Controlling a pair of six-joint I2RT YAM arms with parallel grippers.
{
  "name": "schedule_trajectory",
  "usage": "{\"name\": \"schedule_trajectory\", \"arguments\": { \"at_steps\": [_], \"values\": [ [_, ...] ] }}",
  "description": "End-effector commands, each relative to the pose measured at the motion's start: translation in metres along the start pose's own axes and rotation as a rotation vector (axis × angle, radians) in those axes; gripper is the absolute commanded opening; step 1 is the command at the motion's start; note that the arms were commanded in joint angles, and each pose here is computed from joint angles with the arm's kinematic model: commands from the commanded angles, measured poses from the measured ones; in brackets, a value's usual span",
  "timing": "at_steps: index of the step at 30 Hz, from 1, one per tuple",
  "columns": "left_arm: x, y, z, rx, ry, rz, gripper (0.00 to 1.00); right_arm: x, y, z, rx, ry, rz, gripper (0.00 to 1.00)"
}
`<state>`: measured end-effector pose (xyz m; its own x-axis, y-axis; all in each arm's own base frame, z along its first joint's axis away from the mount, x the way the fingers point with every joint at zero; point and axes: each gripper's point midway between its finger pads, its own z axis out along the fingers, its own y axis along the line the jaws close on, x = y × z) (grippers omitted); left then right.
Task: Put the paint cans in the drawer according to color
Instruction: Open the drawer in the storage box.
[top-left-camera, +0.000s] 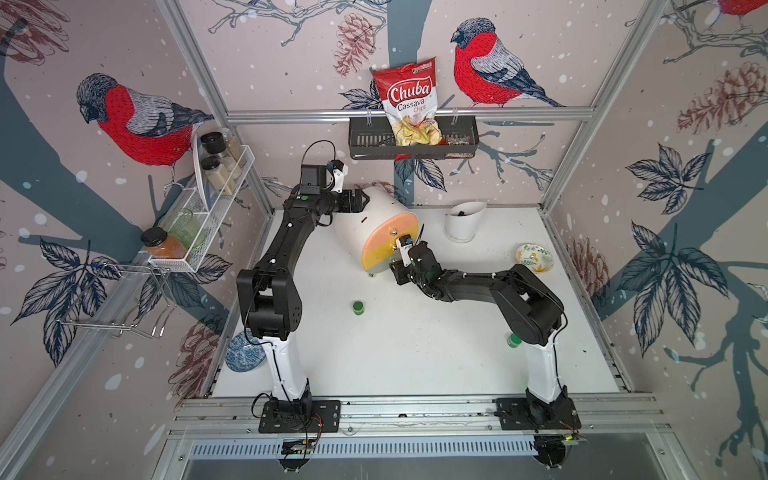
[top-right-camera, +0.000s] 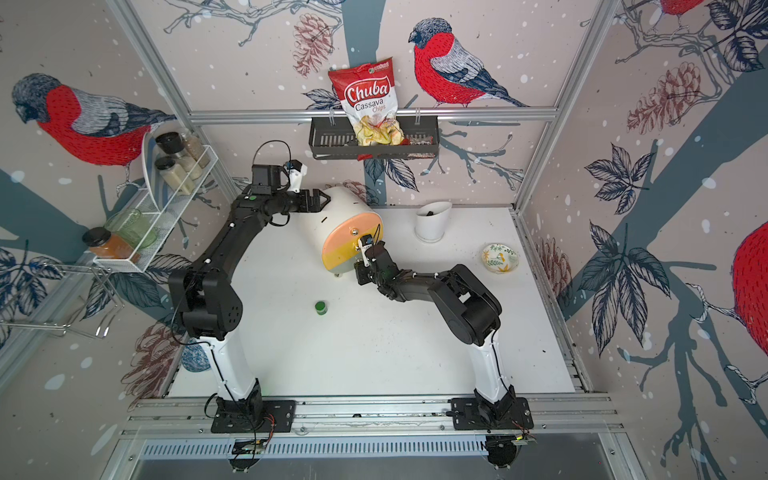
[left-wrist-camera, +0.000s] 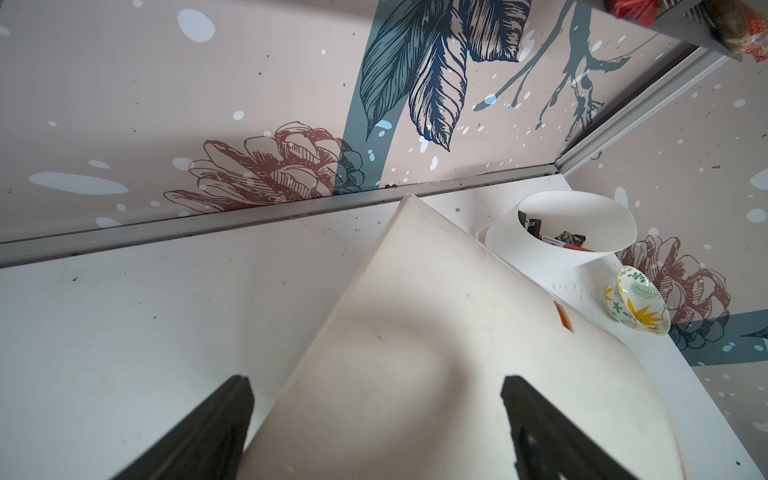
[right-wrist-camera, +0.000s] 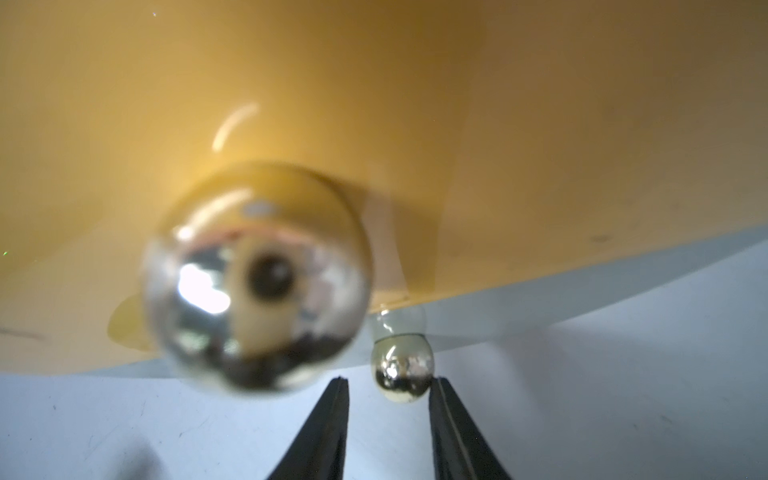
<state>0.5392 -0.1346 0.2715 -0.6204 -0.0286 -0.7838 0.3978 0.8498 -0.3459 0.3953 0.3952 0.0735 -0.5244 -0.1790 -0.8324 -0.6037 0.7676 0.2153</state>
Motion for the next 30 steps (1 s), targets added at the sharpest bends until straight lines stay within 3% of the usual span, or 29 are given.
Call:
{"name": "schedule_trajectory", "arguments": {
  "at_steps": [1, 16, 30],
  "values": [
    [0.0, -0.008, -0.003, 0.029, 0.01, 0.008, 0.96, -0.01, 0.016, -0.001, -0.091, -0.064, -0.054, 0.38],
    [-0.004, -0.012, -0.01, 0.026, 0.009, 0.016, 0.96, -0.013, -0.003, 0.007, -0.023, -0.072, -0.033, 0.36],
    [-0.006, -0.012, -0.009, 0.024, 0.01, -0.003, 0.96, -0.013, -0.005, 0.007, -0.013, -0.051, -0.01, 0.13]
  ]
}}
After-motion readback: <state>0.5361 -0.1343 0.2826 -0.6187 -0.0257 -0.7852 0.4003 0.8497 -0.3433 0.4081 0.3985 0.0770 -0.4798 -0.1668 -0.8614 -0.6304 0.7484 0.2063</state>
